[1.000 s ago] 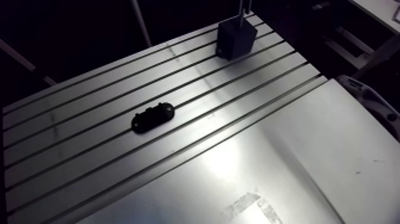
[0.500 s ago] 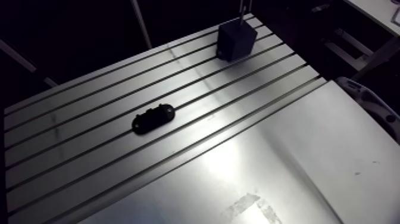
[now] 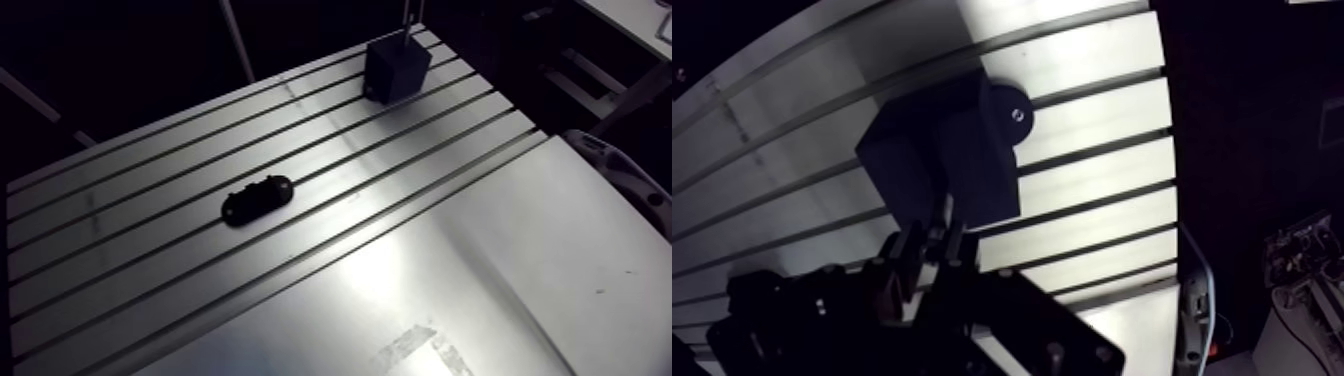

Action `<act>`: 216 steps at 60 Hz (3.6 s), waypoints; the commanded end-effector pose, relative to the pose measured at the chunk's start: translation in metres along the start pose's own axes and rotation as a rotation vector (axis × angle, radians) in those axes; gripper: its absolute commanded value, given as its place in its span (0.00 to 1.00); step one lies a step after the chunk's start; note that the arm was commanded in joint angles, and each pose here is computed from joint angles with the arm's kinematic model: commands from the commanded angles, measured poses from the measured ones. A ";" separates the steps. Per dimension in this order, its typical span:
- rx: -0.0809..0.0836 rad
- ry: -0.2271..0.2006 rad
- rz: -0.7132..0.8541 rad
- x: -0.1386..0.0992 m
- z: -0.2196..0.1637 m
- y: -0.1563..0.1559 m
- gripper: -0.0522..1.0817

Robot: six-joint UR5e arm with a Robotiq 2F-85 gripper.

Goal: Pick up the M10 bolt and insert it into the hole until fully seated.

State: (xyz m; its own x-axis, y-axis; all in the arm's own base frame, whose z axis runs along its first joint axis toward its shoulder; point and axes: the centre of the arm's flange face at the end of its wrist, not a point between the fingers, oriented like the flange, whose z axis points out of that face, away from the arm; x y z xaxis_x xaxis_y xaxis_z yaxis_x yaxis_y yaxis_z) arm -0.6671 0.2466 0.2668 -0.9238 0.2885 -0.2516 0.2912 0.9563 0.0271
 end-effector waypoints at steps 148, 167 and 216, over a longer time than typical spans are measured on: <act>0.005 0.000 0.004 0.002 0.006 -0.003 1.00; 0.005 -0.002 0.003 0.003 0.007 -0.003 1.00; 0.001 0.028 -0.002 0.006 0.004 -0.003 1.00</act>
State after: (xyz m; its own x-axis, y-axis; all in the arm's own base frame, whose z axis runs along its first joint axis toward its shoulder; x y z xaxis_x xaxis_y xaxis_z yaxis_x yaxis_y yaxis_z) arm -0.6696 0.2451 0.2593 -0.9240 0.2907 -0.2483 0.2942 0.9554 0.0238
